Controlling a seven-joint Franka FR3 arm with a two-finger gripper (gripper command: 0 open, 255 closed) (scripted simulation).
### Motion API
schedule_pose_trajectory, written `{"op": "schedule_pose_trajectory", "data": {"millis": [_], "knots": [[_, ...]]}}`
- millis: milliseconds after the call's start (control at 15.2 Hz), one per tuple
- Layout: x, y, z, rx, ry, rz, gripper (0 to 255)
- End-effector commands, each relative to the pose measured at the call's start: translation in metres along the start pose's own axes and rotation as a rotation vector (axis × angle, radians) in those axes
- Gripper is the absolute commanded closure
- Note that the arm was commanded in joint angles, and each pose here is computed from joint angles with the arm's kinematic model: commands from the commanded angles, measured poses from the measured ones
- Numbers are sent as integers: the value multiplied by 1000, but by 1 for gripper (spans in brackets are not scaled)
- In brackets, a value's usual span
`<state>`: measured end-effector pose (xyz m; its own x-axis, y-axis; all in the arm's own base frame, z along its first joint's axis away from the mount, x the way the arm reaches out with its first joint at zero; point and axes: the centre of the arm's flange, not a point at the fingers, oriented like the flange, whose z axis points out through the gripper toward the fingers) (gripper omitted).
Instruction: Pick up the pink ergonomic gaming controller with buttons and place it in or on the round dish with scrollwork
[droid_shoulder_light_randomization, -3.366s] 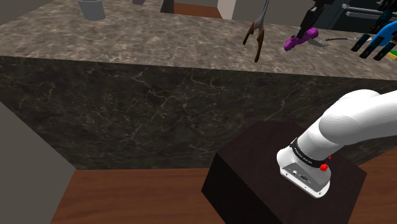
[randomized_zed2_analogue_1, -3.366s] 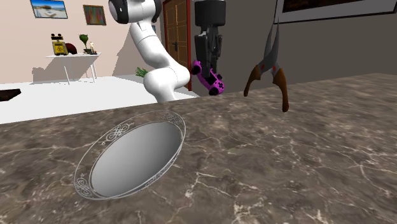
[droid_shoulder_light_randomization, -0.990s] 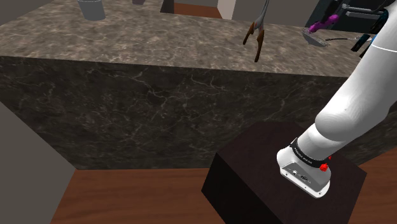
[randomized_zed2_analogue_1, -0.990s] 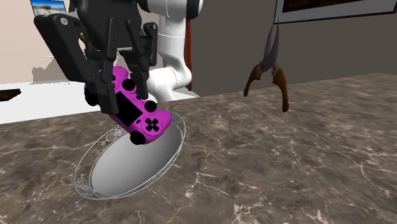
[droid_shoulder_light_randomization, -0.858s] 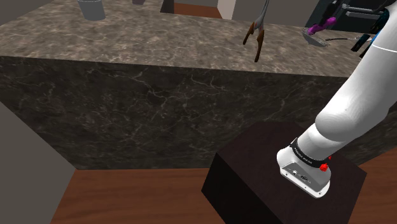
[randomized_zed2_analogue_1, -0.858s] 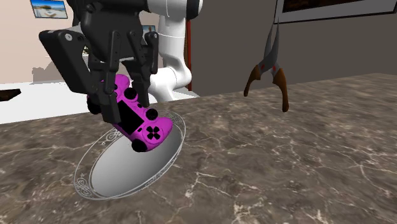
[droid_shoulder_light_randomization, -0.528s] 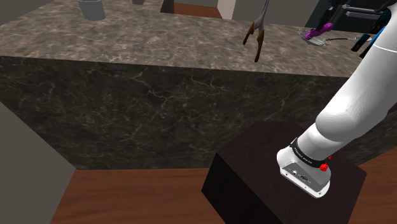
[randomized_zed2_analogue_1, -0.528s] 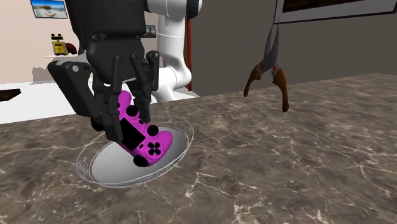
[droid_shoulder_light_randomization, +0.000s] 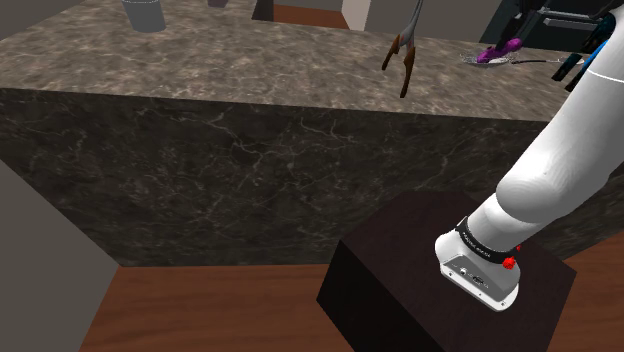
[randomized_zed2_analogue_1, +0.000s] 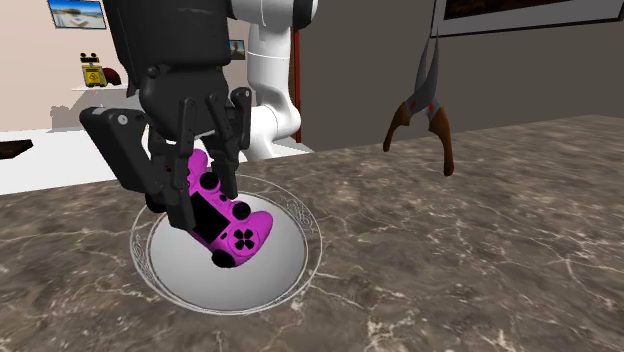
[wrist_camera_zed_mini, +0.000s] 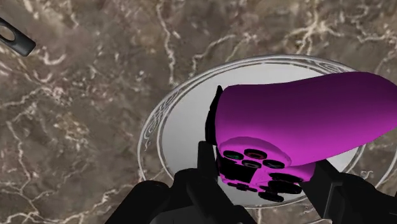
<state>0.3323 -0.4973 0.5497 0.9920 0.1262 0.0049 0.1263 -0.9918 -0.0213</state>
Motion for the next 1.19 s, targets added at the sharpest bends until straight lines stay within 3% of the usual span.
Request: {"op": "schedule_pose_trajectory", "data": {"millis": [0,330,594,1122], "knots": [[0,0,0,0,0,0,0],[0,0,0,0,0,0,0],[0,0,-50,0,0,0,0],[0,0,-50,0,0,0,0]]}}
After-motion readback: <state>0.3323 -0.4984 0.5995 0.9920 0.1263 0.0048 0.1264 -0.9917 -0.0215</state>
